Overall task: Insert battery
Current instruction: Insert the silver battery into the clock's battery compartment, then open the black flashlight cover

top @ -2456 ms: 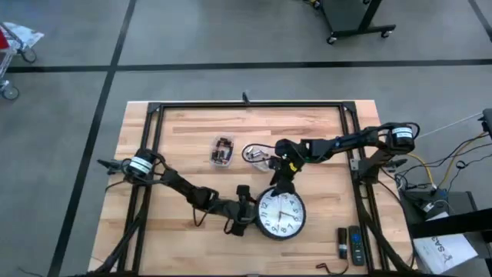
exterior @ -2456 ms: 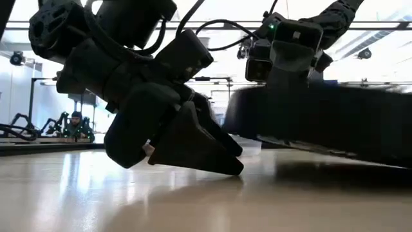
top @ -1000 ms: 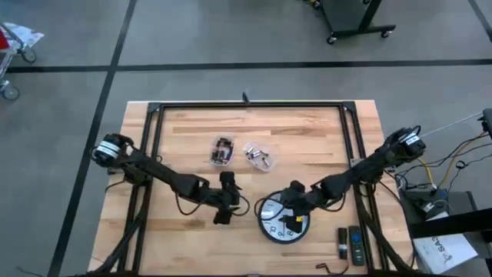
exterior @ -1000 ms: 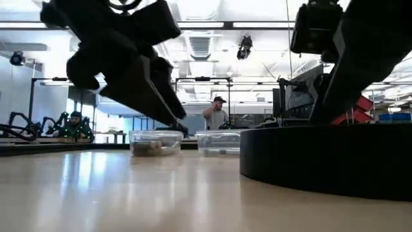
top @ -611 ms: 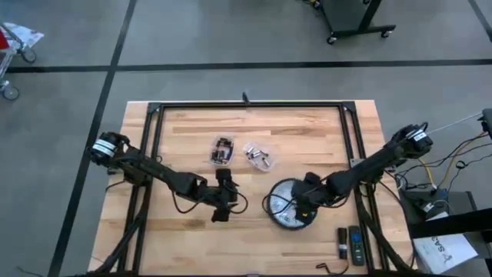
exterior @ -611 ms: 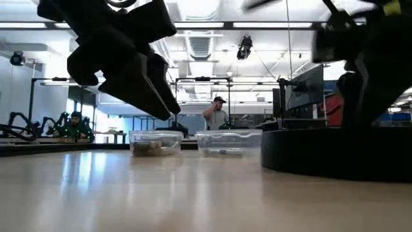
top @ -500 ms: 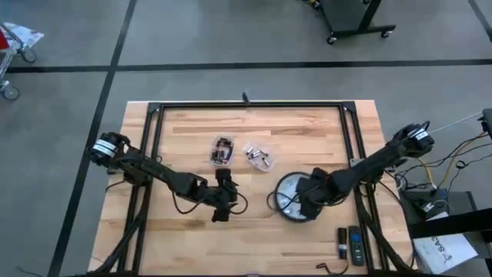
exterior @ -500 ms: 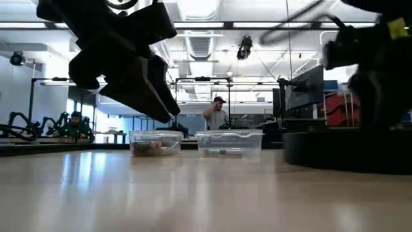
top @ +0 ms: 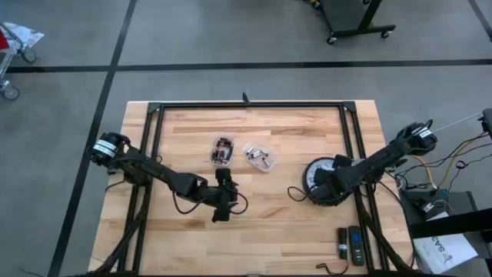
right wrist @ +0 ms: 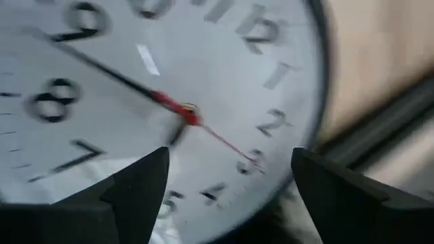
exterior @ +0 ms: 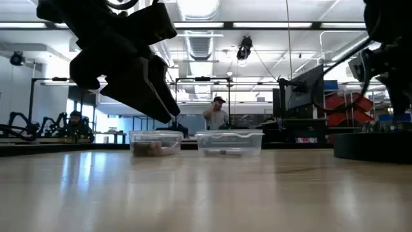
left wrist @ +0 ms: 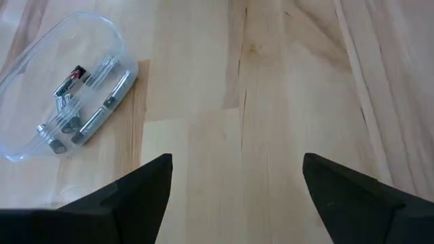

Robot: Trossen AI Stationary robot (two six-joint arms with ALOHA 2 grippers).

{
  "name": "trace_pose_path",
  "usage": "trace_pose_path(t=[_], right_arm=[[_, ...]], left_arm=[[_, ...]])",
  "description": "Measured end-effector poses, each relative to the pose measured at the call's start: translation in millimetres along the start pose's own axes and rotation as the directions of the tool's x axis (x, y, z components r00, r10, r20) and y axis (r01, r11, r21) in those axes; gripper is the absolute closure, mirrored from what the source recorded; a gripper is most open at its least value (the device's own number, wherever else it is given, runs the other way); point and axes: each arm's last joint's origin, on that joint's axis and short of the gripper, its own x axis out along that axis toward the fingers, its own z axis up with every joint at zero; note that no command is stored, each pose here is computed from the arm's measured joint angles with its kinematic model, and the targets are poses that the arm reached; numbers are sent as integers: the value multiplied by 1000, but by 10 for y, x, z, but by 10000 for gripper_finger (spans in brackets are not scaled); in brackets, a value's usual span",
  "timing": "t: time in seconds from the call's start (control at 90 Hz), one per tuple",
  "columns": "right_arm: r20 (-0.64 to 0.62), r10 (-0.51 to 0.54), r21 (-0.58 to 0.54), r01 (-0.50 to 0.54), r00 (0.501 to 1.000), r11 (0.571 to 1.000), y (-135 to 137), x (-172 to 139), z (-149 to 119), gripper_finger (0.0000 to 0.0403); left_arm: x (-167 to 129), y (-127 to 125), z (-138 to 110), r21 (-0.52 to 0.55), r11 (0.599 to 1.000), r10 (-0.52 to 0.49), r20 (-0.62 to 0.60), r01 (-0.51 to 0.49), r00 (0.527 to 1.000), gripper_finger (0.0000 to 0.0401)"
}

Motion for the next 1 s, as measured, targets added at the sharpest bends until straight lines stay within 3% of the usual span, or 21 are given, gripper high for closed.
trace_pose_path(t=[0.244, 0.544, 0.722, 1.0], right_arm=[[40, 38, 74, -41, 998, 996, -24, -109, 30, 163], [168, 189, 98, -207, 968, 973, 40, -557, 177, 209], [232, 344, 151, -383, 910, 911, 174, -773, 184, 221], [186, 520, 279, -552, 834, 786, 443, -849, -10, 213]], left_arm=[[-26, -53, -25, -47, 999, -11, -14, 10, 1000, 91], [-239, -268, 65, -73, 993, -84, 90, 91, 992, 91], [-331, -418, 39, -92, 986, -126, 104, 136, 987, 91], [-481, -672, -30, -87, 974, -196, 119, 207, 973, 91]])
